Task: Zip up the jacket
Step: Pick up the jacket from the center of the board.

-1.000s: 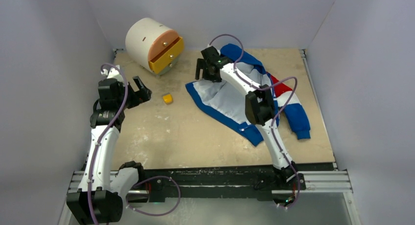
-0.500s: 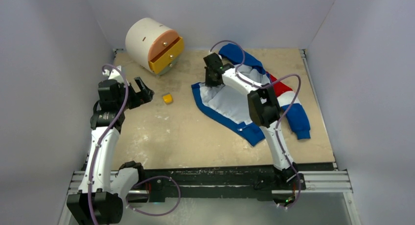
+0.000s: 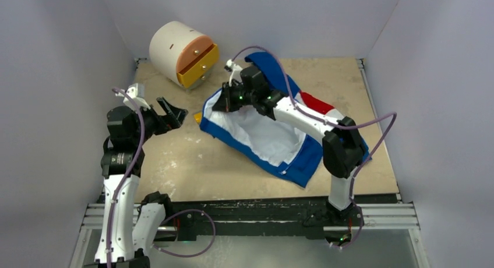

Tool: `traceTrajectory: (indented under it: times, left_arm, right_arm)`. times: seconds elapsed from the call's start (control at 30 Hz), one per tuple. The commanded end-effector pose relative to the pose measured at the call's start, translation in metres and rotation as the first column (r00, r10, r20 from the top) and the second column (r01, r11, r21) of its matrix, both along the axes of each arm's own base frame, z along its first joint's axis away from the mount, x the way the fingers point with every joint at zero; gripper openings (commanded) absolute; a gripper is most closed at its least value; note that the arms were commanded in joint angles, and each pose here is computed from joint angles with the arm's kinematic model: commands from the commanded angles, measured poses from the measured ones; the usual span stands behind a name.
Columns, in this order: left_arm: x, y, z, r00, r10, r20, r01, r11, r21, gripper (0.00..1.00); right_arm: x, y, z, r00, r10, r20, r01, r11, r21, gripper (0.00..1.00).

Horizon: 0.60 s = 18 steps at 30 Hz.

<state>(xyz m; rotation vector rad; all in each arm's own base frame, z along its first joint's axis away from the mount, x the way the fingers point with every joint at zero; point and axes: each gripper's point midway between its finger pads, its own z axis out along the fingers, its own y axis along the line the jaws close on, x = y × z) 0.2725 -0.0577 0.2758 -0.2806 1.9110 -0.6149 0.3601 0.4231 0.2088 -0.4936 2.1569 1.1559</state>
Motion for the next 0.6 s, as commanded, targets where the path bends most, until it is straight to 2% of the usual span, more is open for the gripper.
traceTrajectory:
  times: [0.0,0.1,0.23,0.27,0.3,0.33,0.37,0.43,0.57]
  left_arm:
    - [-0.021,-0.009,0.02,0.999,-0.037,0.033,0.038,0.999,-0.032,1.0]
    - [-0.031,-0.017,0.019,0.996,-0.08,0.036,0.082,0.996,-0.041,1.0]
    - [-0.037,-0.035,0.014,0.982,-0.185,0.043,0.189,0.978,-0.093,1.0]
    - [-0.037,-0.039,0.014,0.976,-0.212,0.05,0.216,0.971,-0.105,1.0]
    - [-0.037,-0.043,0.011,0.97,-0.236,0.052,0.241,0.964,-0.114,1.0]
    - [-0.036,-0.044,0.009,0.967,-0.25,0.051,0.254,0.959,-0.123,1.0]
    - [-0.035,-0.045,0.006,0.965,-0.258,0.049,0.262,0.957,-0.127,1.0]
    - [-0.033,-0.047,0.002,0.963,-0.268,0.04,0.271,0.954,-0.131,1.0]
    - [-0.032,-0.051,-0.012,0.958,-0.286,0.006,0.284,0.946,-0.155,1.0]
  right_arm:
    - [-0.053,0.001,0.019,0.998,0.06,-0.004,-0.059,0.994,0.093,0.0]
    - [-0.062,-0.05,0.001,0.984,-0.172,-0.046,0.174,0.984,0.038,0.0]
    - [-0.089,-0.14,-0.037,0.854,-0.506,-0.121,0.502,0.863,-0.061,0.0]
    - [-0.1,-0.161,-0.051,0.821,-0.555,-0.134,0.544,0.832,-0.11,0.17]
    - [-0.109,-0.176,-0.056,0.8,-0.585,-0.133,0.571,0.81,-0.134,0.38]
    - [-0.117,-0.189,-0.064,0.787,-0.603,-0.129,0.581,0.795,-0.172,0.54]
    - [-0.125,-0.199,-0.07,0.782,-0.612,-0.122,0.582,0.786,-0.209,0.64]
    - [-0.136,-0.22,-0.08,0.77,-0.632,-0.088,0.59,0.757,-0.28,0.77]
    - [-0.148,-0.27,-0.082,0.716,-0.698,0.034,0.647,0.644,-0.409,0.88]
